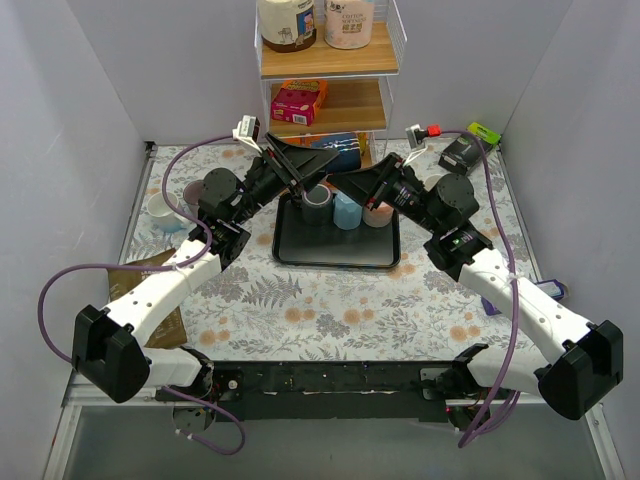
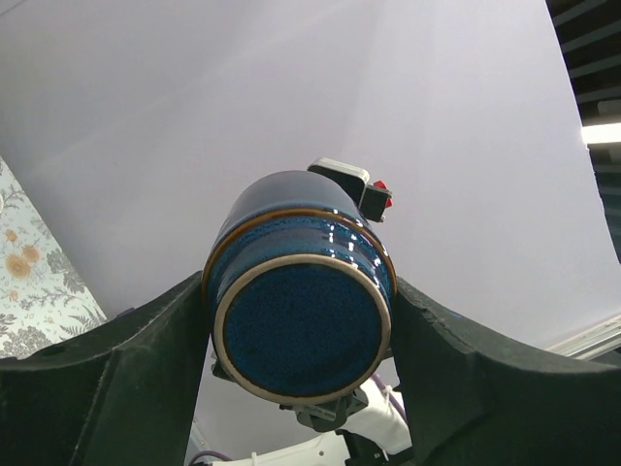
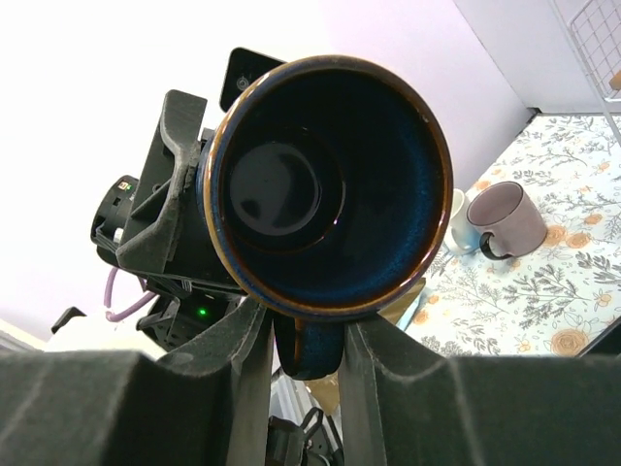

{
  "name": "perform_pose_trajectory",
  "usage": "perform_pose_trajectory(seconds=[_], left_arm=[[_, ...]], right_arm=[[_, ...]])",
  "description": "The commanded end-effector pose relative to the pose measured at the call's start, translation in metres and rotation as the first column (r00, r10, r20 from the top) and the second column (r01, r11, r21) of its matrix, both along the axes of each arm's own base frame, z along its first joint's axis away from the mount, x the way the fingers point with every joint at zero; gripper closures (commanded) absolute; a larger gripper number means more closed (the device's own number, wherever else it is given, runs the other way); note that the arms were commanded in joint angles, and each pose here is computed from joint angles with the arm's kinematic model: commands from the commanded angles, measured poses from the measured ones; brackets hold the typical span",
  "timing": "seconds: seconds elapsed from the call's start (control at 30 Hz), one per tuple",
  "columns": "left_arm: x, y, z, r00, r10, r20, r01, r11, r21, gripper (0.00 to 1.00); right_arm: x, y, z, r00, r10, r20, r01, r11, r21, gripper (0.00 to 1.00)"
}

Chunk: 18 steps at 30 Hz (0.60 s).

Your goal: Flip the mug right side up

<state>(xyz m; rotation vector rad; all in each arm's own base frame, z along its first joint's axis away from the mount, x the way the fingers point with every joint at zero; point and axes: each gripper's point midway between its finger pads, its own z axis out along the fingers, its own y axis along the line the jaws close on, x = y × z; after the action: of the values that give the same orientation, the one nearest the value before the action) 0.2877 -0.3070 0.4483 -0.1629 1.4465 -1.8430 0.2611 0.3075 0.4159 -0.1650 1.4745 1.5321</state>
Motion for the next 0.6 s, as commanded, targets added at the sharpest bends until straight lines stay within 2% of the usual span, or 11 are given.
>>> perform_pose_trajectory(seconds=[0.0,0.1,0.13,0.2,0.23,0.33,0.37,0.4,0.47,0.5,0.57], left_arm=[[-0.023,0.006,0.027,0.996,-0.034,0.084,0.037,0.999,-0.027,1.00],[-0.022,0.004,0.023,0.996,-0.034,0.079,0.034,0.999,-0.001,1.00],[-0.021,0.003,0.022,0.997,-0.031,0.077,0.031,0.999,0.007,0.94],[-0.018,0.003,0.019,0.997,-0.025,0.067,0.023,0.999,0.027,0.74],[-0.017,0.002,0.017,0.998,-0.020,0.067,0.018,0.999,0.037,0.60],[-0.011,0.002,0.007,0.999,0.003,0.043,-0.006,0.997,0.073,0.28],[-0.010,0.002,0.007,0.999,0.016,0.045,-0.020,0.997,0.080,0.12],[-0.006,0.003,0.001,0.999,0.031,0.027,-0.033,0.994,0.101,0.05],[0.000,0.006,-0.005,0.997,0.075,0.001,-0.074,0.987,0.143,0.02],[0.011,0.010,-0.020,0.989,0.137,-0.063,-0.122,0.973,0.197,0.02],[0.017,0.018,-0.019,0.978,0.201,-0.050,-0.182,0.951,0.249,0.02]], right_arm=[[0.010,-0.011,0.020,0.994,-0.082,0.066,0.081,0.997,0.018,0.99],[0.013,-0.011,0.013,0.994,-0.093,0.056,0.094,0.995,-0.013,0.99],[0.013,-0.012,0.012,0.994,-0.094,0.055,0.096,0.995,-0.021,0.99],[0.016,-0.013,0.007,0.993,-0.110,0.046,0.112,0.993,-0.039,0.99],[0.015,-0.015,0.008,0.992,-0.116,0.050,0.118,0.992,-0.043,0.99],[0.018,-0.021,0.003,0.986,-0.158,0.047,0.161,0.984,-0.078,0.99],[0.023,-0.026,0.001,0.979,-0.197,0.054,0.202,0.975,-0.097,0.99],[0.024,-0.029,0.001,0.975,-0.216,0.053,0.221,0.969,-0.114,0.99],[0.033,-0.042,-0.017,0.953,-0.303,0.019,0.301,0.934,-0.194,0.99],[0.036,-0.048,-0.022,0.942,-0.336,0.008,0.330,0.918,-0.219,0.99],[0.043,-0.072,-0.041,0.900,-0.436,-0.019,0.412,0.863,-0.294,0.99]])
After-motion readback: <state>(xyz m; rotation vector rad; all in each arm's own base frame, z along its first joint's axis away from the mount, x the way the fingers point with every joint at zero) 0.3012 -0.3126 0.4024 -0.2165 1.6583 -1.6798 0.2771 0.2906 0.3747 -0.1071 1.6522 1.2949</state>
